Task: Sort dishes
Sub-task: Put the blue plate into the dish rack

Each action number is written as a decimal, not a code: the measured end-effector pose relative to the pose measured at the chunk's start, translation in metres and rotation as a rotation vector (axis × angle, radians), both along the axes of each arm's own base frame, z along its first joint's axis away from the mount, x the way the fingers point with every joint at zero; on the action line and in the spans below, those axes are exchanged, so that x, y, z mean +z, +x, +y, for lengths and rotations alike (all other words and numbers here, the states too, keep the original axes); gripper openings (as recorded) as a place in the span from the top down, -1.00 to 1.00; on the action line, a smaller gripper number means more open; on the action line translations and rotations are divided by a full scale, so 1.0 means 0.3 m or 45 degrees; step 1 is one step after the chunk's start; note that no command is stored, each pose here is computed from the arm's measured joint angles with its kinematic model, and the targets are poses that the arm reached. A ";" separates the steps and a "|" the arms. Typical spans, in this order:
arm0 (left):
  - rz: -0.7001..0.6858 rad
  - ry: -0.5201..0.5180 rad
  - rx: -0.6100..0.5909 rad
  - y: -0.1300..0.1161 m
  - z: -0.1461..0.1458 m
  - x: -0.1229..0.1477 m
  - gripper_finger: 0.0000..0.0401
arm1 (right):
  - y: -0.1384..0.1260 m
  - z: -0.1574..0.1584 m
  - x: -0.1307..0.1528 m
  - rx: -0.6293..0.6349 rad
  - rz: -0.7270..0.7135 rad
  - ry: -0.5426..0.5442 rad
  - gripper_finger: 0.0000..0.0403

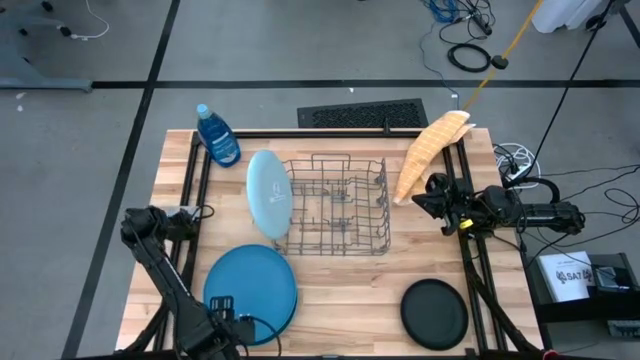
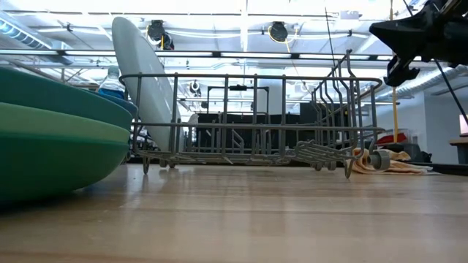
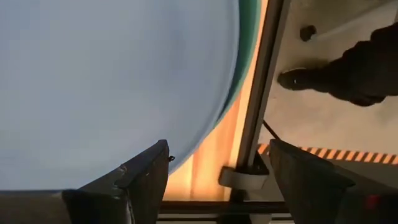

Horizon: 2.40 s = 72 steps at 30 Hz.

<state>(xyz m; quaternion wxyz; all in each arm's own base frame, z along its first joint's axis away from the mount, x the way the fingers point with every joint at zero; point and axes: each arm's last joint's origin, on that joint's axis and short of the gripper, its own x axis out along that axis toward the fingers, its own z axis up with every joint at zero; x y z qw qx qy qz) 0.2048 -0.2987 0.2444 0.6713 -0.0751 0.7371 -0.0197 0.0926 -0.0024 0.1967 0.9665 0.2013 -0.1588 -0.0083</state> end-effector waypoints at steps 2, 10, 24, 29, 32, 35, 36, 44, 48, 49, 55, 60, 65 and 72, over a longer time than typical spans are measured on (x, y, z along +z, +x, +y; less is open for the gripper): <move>0.044 0.017 -0.014 -0.002 -0.015 -0.032 -0.36 | 0.000 0.000 -0.001 -0.002 0.006 -0.016 0.96; 0.165 0.180 -0.119 -0.023 -0.046 -0.144 -0.35 | 0.002 0.001 -0.008 0.004 0.032 -0.013 0.96; 0.242 0.312 -0.412 -0.030 -0.037 -0.209 -0.15 | 0.003 0.001 -0.010 0.010 0.042 0.007 0.96; 0.224 0.320 -0.425 -0.026 -0.036 -0.210 0.07 | 0.003 0.001 -0.010 0.003 0.041 -0.012 0.96; 0.239 0.309 -0.425 -0.028 -0.037 -0.209 0.23 | 0.003 0.001 -0.010 0.003 0.041 -0.013 0.96; 0.287 0.280 -0.440 -0.032 -0.035 -0.207 0.40 | 0.003 0.001 -0.010 0.003 0.041 -0.013 0.96; 0.301 0.276 -0.439 -0.034 -0.034 -0.206 0.45 | 0.003 0.001 -0.010 0.003 0.041 -0.013 0.96; 0.328 0.237 -0.431 -0.032 -0.045 -0.171 0.81 | 0.003 0.001 -0.010 0.002 0.041 -0.013 0.96; 0.322 0.199 -0.417 -0.021 -0.055 -0.138 0.96 | 0.003 0.001 -0.010 0.002 0.041 -0.013 0.96; 0.320 0.191 -0.413 -0.017 -0.057 -0.126 0.97 | 0.003 0.001 -0.010 0.002 0.041 -0.014 0.96; 0.224 0.220 -0.386 0.004 -0.062 -0.084 0.99 | 0.003 0.001 -0.010 -0.001 0.042 -0.022 0.96; 0.106 0.285 -0.364 0.024 -0.060 -0.087 0.99 | 0.003 0.001 -0.010 -0.001 0.041 -0.022 0.96; 0.042 0.330 -0.365 0.030 -0.058 -0.087 0.94 | 0.003 0.001 -0.010 0.004 0.039 0.002 0.96; 0.026 0.346 -0.282 0.047 -0.048 -0.088 0.64 | 0.003 0.001 -0.010 0.005 0.040 0.004 0.96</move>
